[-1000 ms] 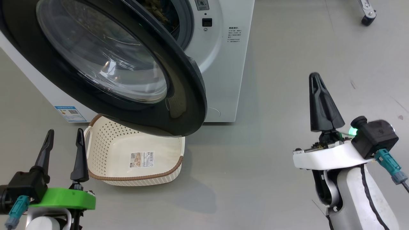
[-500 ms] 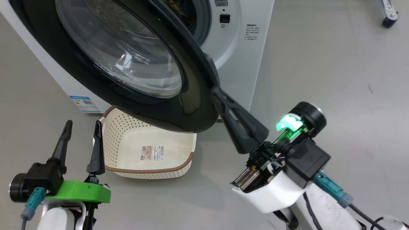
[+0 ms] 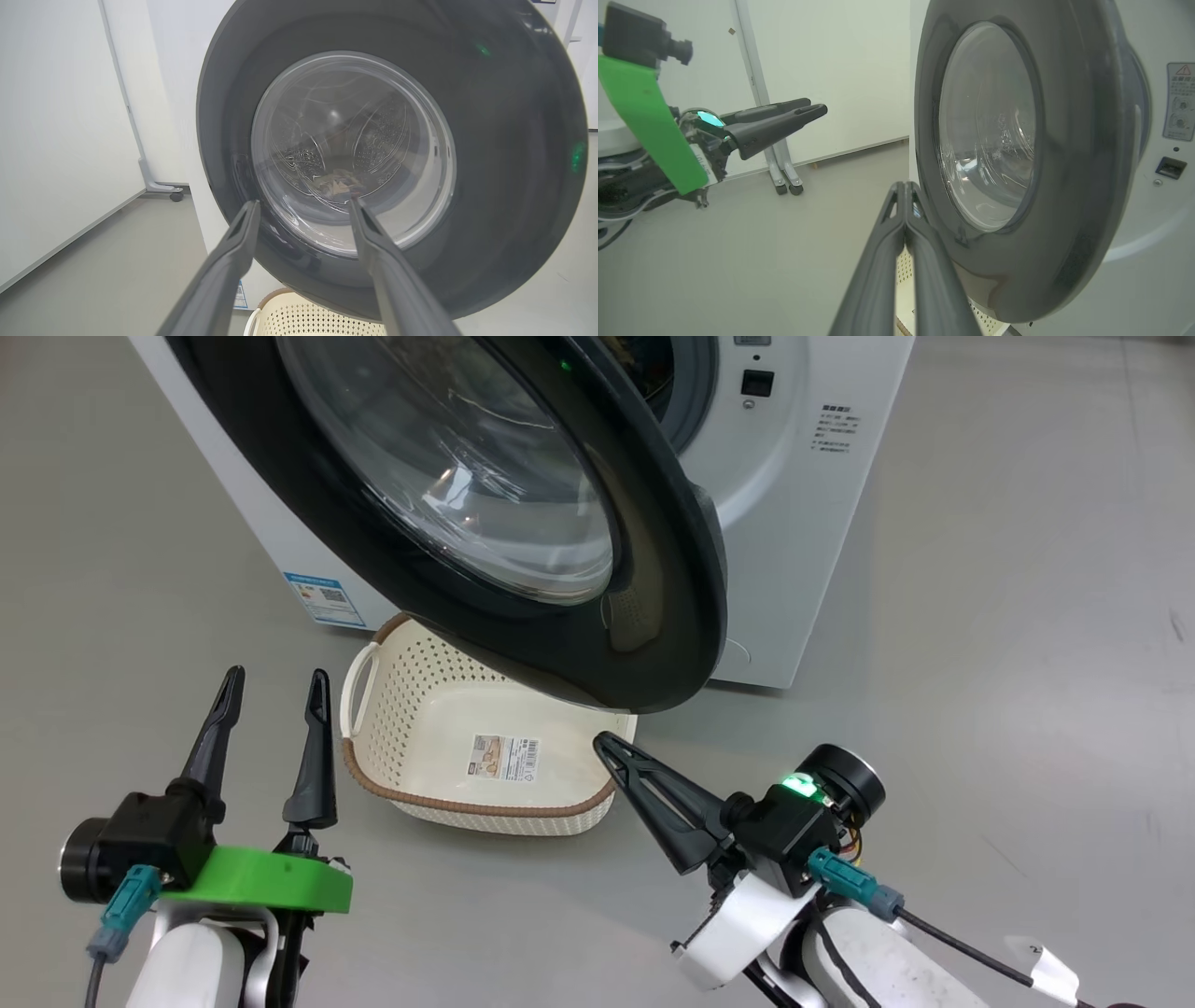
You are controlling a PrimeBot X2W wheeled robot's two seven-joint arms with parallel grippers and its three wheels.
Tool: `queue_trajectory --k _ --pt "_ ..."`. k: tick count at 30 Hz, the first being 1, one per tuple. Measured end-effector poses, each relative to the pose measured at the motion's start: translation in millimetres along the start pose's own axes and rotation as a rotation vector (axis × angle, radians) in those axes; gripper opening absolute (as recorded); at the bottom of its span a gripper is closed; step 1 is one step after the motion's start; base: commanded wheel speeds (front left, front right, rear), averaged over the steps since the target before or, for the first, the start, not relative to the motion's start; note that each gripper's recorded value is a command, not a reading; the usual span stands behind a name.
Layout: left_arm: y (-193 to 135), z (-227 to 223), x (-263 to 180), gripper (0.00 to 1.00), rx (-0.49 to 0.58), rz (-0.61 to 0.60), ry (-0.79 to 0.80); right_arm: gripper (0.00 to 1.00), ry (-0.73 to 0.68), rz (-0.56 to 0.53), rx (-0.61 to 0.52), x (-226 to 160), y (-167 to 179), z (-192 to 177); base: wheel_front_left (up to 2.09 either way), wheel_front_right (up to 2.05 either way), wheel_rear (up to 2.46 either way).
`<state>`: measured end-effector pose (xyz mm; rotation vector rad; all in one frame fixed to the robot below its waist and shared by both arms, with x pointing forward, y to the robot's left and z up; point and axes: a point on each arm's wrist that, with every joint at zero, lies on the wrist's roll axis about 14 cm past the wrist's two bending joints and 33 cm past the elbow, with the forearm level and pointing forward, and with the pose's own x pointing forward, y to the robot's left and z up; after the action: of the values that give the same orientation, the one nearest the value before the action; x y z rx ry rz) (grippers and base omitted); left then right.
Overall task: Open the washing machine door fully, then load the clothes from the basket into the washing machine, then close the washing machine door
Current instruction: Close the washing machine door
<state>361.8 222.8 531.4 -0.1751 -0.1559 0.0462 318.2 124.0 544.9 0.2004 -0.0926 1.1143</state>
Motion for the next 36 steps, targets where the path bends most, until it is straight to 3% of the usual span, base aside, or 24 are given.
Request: queue_trajectory --k 6,17,36 --pt "7 0 -3 1.00 0.006 0.024 0.006 0.00 0.060 -0.031 0.031 3 -19 -23 0.00 0.00 0.00" --pt "19 -4 7 1.00 -0.004 0.066 0.014 0.00 0.047 -0.102 0.034 30 -69 -33 0.00 0.00 0.00" --pt "23 -19 32 1.00 0.003 0.067 0.041 0.00 -0.046 -0.286 -0.048 55 -167 -22 0.00 0.00 0.00"
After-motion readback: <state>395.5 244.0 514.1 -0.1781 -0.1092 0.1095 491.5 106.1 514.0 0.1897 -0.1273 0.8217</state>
